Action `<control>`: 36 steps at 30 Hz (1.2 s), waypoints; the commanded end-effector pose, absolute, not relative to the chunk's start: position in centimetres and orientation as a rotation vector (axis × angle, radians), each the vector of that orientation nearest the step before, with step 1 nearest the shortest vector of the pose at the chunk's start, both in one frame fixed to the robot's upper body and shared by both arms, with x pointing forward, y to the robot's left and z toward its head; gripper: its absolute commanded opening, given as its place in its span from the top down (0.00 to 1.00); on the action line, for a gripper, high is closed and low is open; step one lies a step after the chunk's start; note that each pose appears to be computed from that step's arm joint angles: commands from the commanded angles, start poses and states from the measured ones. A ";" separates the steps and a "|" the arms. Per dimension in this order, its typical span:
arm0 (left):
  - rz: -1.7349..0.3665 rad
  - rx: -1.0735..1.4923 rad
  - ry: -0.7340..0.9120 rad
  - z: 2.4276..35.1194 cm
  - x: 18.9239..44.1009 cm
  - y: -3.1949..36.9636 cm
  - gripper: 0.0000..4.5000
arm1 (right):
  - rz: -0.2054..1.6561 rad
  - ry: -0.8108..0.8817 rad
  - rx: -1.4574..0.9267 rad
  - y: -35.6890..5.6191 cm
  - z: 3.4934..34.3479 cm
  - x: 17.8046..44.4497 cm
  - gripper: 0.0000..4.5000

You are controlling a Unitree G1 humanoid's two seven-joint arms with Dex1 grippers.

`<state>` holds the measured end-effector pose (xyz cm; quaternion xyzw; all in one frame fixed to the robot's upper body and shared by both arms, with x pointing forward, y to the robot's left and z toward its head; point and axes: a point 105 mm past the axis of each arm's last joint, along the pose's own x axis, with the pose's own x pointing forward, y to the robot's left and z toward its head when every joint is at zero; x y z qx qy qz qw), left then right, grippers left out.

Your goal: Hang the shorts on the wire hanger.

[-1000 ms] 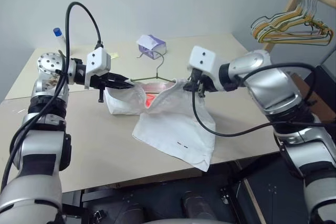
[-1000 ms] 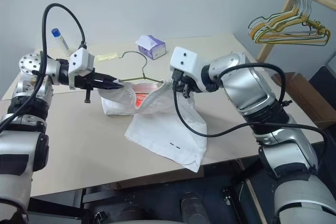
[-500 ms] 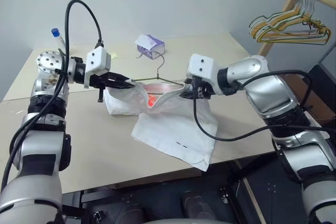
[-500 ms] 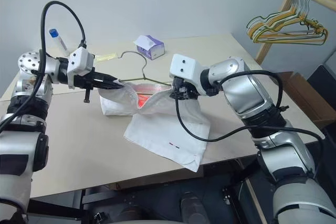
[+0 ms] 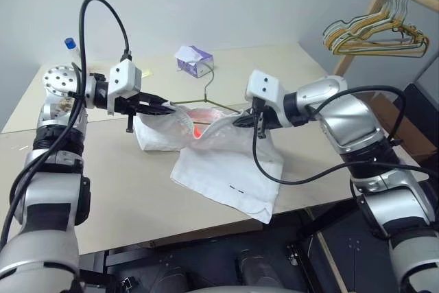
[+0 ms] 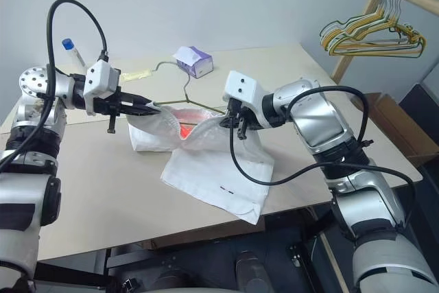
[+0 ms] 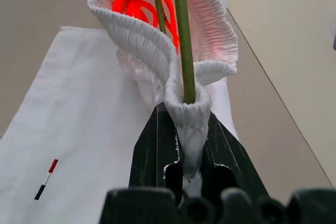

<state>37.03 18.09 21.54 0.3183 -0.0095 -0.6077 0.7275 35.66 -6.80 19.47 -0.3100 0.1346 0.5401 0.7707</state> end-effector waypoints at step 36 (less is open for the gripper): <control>-1.279 0.245 -0.568 28.1 31.3 12.9 0.00 | -0.449 0.420 0.118 -28.1 18.6 32.5 0.98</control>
